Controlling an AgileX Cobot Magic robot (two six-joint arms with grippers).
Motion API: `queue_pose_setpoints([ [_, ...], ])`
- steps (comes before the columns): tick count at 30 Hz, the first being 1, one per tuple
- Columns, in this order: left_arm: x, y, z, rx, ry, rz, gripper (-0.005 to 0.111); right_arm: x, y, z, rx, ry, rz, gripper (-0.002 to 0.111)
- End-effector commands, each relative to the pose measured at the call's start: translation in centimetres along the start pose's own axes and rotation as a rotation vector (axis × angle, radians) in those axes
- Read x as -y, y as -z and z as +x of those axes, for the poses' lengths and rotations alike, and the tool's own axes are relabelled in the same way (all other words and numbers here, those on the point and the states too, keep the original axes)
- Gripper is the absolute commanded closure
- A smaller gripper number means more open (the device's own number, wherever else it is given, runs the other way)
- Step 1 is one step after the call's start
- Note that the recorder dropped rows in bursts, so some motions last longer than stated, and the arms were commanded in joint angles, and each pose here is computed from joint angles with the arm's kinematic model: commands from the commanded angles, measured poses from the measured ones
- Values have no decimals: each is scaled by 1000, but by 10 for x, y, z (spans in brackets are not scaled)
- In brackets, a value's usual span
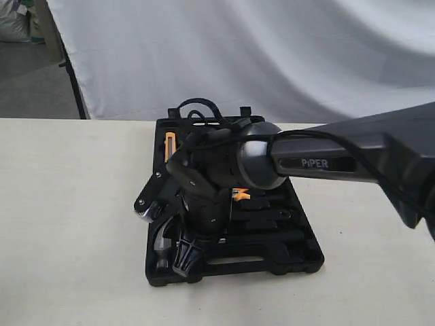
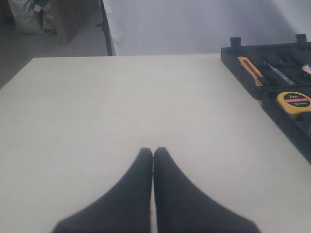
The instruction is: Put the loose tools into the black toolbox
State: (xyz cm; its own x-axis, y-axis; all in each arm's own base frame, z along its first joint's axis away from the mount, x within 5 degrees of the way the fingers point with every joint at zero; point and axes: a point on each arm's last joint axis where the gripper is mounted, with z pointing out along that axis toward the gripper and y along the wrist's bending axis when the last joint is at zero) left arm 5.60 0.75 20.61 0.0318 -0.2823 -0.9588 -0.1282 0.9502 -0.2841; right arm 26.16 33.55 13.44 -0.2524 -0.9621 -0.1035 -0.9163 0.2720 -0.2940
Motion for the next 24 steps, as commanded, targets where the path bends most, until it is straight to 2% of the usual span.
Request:
queue_pose_setpoints([
  [1, -1, 0, -2, 20, 0, -21, 106, -1, -23, 24, -204, 3, -22, 109],
  [5, -1, 0, -2, 20, 0, -21, 106, 10, 8, 17, -107, -17, 14, 109],
  [9, -1, 0, -2, 20, 0, -21, 106, 24, 58, 11, 75, -77, 65, 109],
  [15, -1, 0, -2, 20, 0, -21, 106, 39, 120, 18, 235, -130, 120, 109],
  [24, -1, 0, -2, 20, 0, -21, 106, 41, 157, 43, 297, -172, 154, 109],
])
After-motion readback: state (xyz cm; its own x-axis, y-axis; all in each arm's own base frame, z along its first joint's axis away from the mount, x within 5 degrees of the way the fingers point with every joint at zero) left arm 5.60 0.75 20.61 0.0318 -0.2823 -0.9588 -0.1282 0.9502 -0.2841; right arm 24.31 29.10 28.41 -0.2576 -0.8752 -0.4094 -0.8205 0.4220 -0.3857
